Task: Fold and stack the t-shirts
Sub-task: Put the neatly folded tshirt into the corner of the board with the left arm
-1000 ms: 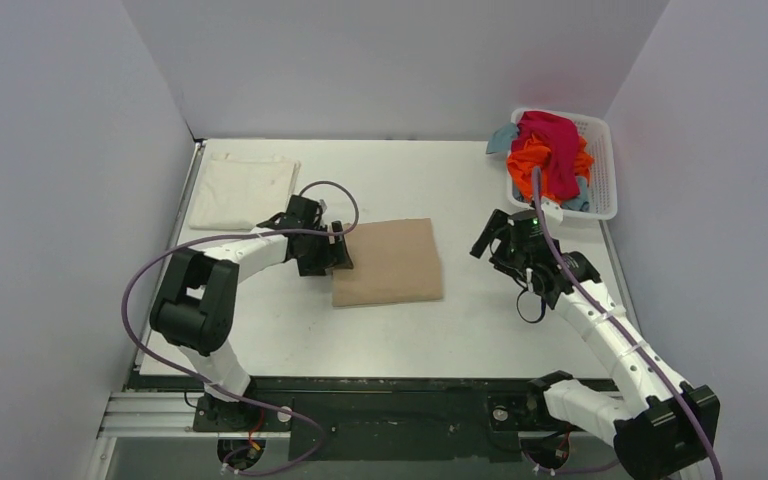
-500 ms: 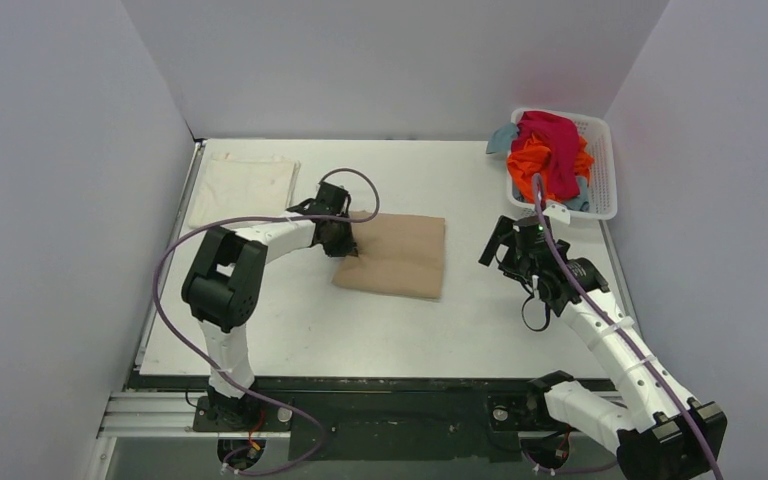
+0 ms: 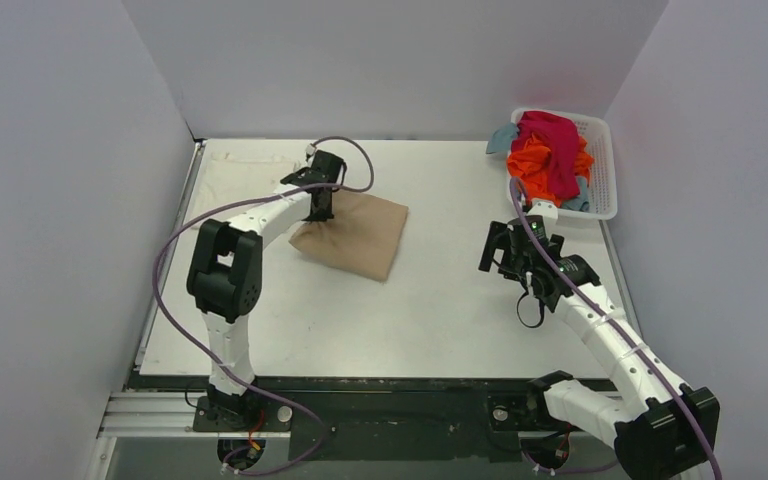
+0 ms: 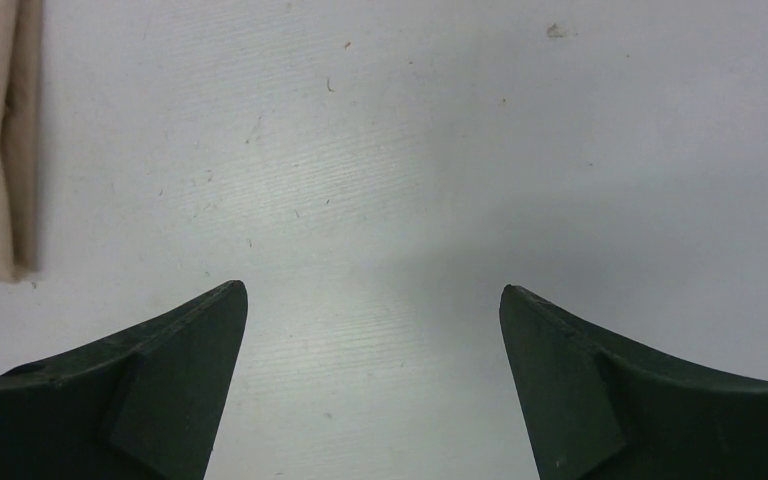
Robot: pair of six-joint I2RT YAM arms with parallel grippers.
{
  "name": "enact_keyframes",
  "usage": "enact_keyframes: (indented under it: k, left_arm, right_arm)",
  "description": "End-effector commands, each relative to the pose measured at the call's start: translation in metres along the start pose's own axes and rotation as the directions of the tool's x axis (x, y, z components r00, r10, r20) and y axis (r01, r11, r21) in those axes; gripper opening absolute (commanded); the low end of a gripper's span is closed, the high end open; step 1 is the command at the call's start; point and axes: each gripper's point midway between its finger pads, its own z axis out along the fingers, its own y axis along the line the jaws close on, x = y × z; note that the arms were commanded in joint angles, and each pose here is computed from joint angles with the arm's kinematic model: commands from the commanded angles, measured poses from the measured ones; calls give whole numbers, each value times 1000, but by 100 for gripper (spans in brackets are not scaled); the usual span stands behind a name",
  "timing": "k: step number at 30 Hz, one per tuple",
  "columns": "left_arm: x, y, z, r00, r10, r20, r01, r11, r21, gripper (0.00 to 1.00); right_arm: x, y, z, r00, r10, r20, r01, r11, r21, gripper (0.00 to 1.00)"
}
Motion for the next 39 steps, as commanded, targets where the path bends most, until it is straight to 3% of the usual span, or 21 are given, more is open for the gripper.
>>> enact_keyframes:
  k: [1, 10, 17, 25, 39]
  left_arm:
    - [-83, 54, -20, 979, 92, 181, -64, 986, -155, 0]
    - [-151, 122, -15, 966, 78, 247, -23, 975, -219, 0]
    - [-204, 142, -23, 952, 75, 296, -19, 982, -187, 0]
    - [-215, 158, -40, 952, 108, 287, -52, 980, -194, 0]
    - [-227, 156, -120, 918, 141, 370, -131, 990, -52, 0]
  right_arm:
    - [-1, -8, 9, 999, -36, 8, 36, 999, 41, 92]
    - [2, -7, 17, 998, -57, -18, 58, 997, 54, 91]
    - [2, -15, 21, 998, -65, -21, 67, 993, 98, 91]
    - [1, -17, 21, 998, -60, -19, 61, 993, 103, 91]
    - [2, -18, 20, 999, -47, -15, 48, 993, 104, 91]
